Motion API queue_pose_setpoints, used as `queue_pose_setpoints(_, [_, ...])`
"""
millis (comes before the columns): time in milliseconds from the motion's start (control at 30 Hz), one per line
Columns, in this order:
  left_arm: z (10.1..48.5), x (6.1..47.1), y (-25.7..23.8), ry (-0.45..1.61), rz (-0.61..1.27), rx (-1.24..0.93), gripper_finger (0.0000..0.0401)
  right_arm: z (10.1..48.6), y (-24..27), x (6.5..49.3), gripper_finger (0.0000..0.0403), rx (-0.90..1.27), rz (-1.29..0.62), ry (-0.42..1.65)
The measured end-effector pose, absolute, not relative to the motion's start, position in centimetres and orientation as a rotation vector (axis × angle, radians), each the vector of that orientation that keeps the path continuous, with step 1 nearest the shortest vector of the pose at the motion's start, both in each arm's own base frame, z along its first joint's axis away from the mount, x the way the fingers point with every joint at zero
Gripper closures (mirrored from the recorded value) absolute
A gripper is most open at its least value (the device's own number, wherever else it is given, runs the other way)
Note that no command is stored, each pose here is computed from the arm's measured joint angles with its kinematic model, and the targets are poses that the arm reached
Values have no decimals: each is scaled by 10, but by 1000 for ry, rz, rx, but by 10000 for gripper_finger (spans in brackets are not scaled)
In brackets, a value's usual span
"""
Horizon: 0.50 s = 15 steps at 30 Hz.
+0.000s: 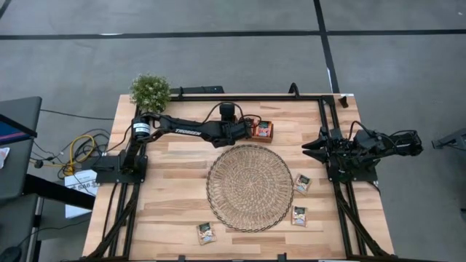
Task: Pick & Place Tea
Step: Put the brown tea bag into the left section of the wooden organizer
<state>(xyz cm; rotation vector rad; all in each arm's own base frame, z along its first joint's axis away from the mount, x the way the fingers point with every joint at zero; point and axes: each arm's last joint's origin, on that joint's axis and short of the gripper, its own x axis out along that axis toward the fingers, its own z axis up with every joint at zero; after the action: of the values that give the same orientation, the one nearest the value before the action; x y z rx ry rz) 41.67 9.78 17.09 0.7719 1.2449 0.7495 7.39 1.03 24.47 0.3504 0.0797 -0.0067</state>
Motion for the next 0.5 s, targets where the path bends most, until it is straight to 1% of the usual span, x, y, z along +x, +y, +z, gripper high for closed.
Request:
queue_pose_setpoints(133, [171, 417, 98, 1245, 752, 774, 303, 245, 10, 74, 298, 351, -7, 80])
queue_pose_setpoints(267, [172, 417, 95, 1246, 763, 790, 287, 245, 10, 74, 298, 351, -7, 80])
queue_pose_setpoints(400, [174, 417, 92, 1276, 818, 883, 282, 245, 10, 74, 298, 351, -7, 80])
queue_pose_setpoints(500, [178, 415, 89, 1310, 899, 978, 282, 245, 10, 74, 298, 351, -6, 80])
